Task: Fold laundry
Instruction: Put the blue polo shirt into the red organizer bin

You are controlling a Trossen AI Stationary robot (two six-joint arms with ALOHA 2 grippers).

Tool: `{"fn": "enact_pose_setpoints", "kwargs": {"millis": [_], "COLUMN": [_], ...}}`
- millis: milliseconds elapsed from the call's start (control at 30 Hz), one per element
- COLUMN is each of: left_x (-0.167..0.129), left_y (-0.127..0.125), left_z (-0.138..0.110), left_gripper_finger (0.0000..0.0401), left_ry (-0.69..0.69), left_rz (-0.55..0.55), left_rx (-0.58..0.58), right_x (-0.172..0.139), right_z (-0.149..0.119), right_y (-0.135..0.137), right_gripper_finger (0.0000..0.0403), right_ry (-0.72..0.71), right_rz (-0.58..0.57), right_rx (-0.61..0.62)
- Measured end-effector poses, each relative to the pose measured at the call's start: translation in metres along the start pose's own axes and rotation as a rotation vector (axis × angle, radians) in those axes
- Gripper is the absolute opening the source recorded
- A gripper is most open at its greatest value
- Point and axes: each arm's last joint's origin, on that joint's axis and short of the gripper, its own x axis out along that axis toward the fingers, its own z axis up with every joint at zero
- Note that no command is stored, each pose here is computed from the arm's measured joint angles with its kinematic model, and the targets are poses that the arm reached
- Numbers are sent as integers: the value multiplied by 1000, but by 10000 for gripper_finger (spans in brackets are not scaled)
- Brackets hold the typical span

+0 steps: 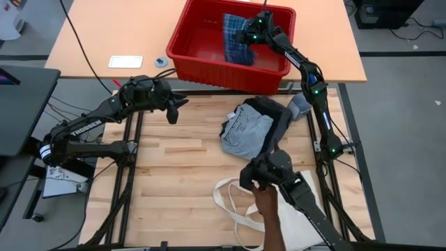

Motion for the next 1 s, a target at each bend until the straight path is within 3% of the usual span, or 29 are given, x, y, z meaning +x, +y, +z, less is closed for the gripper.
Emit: {"fn": "enact_pose_setpoints", "kwargs": {"millis": [167,400,700,1000], "left_x": [0,0,0,0], "left_y": [0,0,0,0], "left_z": [-1,-3,-3,-3], "left_gripper_finger": [105,105,105,105], "left_ry": [8,35,35,35], "left_rz": [1,2,2,2], "left_rx": [-2,-6,-10,-15], "right_x": [0,4,10,11], "right_z": [-2,-5,-14,-17], "right_y": [2,18,17,13], "right_gripper_finger": [35,35,50,171], "right_ry": [44,107,87,67], "right_rz": [65,289,103,-35], "right_rx": [-27,-81,-110,-179]}}
